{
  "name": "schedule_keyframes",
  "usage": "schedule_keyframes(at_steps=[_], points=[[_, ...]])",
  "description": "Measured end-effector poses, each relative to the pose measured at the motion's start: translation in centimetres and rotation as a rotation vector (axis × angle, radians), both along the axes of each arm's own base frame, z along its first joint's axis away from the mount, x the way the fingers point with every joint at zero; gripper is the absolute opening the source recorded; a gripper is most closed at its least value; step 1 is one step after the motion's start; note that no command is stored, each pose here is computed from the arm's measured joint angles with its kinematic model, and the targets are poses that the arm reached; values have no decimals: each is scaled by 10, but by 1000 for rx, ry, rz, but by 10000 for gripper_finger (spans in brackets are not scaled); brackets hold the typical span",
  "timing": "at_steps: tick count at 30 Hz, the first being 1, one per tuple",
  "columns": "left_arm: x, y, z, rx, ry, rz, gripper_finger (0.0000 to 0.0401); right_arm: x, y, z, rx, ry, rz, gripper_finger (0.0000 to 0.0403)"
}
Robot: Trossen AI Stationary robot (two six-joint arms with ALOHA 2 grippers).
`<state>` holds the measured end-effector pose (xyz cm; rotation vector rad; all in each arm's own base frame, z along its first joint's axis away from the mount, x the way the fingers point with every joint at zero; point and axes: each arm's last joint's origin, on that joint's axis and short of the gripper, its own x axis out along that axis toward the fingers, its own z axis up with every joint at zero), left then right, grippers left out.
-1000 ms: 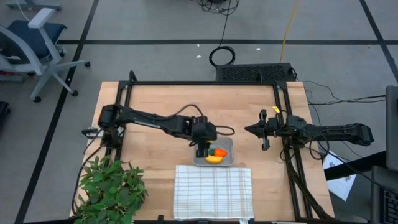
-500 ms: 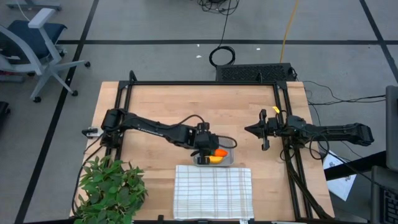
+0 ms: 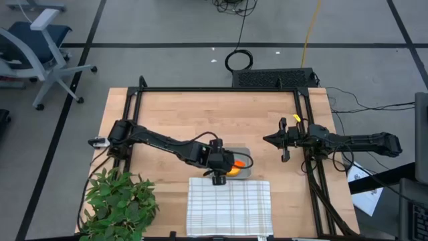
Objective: Pick and placing Produce into tupperware
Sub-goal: Put the lemon into the gray bin
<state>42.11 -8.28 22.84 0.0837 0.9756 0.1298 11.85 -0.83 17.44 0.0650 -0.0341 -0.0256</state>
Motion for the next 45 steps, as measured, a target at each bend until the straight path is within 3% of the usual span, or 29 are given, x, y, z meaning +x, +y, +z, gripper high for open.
schedule_keyframes(at_steps=[10,24,45], points=[[6,26,-7,-59,36,18,190,0,0,-1,8,5,1,0],[9,22,-32,-10,114,-15,191,0,0,-2,2,26,1,0],[13,29,-58,-14,176,42,191,0,0,-3,2,29,0,0]])
